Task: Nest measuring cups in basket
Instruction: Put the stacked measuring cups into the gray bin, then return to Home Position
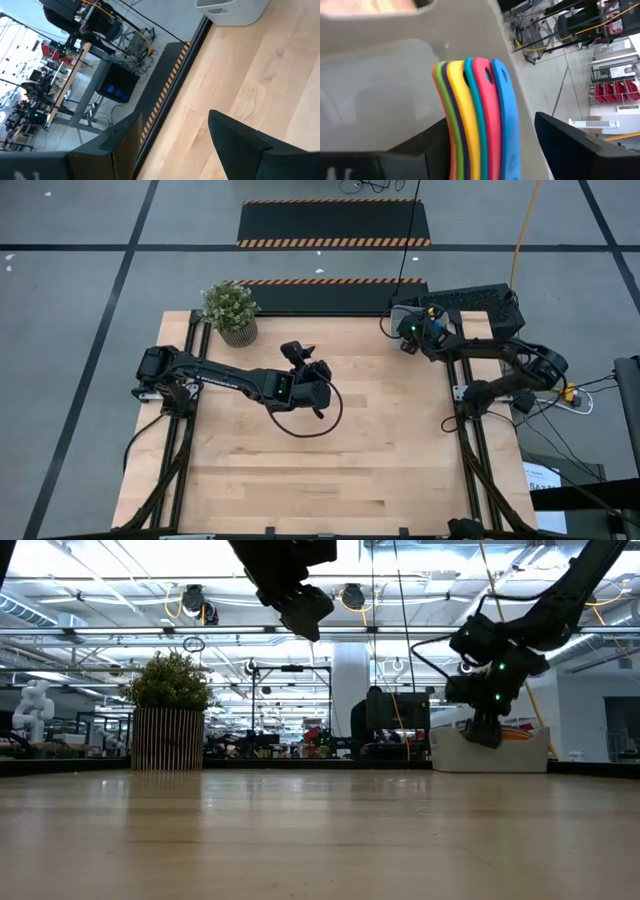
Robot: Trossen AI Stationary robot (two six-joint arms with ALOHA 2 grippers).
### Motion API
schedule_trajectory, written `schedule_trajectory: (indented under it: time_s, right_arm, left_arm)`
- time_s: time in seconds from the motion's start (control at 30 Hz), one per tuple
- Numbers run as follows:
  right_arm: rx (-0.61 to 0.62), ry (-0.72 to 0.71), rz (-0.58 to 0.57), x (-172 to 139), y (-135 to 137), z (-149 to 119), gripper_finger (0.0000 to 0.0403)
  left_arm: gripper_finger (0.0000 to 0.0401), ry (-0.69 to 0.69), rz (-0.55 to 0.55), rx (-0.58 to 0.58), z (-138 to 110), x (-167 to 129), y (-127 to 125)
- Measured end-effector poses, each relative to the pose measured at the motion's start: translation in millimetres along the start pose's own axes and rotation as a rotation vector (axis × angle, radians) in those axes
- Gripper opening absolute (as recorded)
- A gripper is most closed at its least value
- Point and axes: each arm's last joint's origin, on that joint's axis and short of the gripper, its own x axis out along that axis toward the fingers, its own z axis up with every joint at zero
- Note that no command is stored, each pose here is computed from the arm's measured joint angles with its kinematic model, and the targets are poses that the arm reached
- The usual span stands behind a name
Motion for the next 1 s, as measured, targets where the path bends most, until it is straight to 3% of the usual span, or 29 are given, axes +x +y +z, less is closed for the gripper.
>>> schedule_trajectory:
  time_s: [0.13,0.37,0.6,1.0]
  right_arm:
    - [0.056,-0.06,-0.015,-14,-9,4,0.026]
    - [0.191,-0.23,0.066,-41,-24,8,0.0259]
    - [0.197,-0.181,0.144,-42,-19,1,0.0259]
    - [0.403,-0.184,0.22,-44,-16,2,0.0258]
  left_arm:
    - [0.0232,0.001,0.0,-0.016,0,1,0]
    - [0.0232,-0.003,-0.024,-0.094,2,5,8]
    - [0.0232,-0.032,-0.058,-0.116,6,-1,11]
    - [0.0232,-0.05,-0.067,-0.136,8,-8,15]
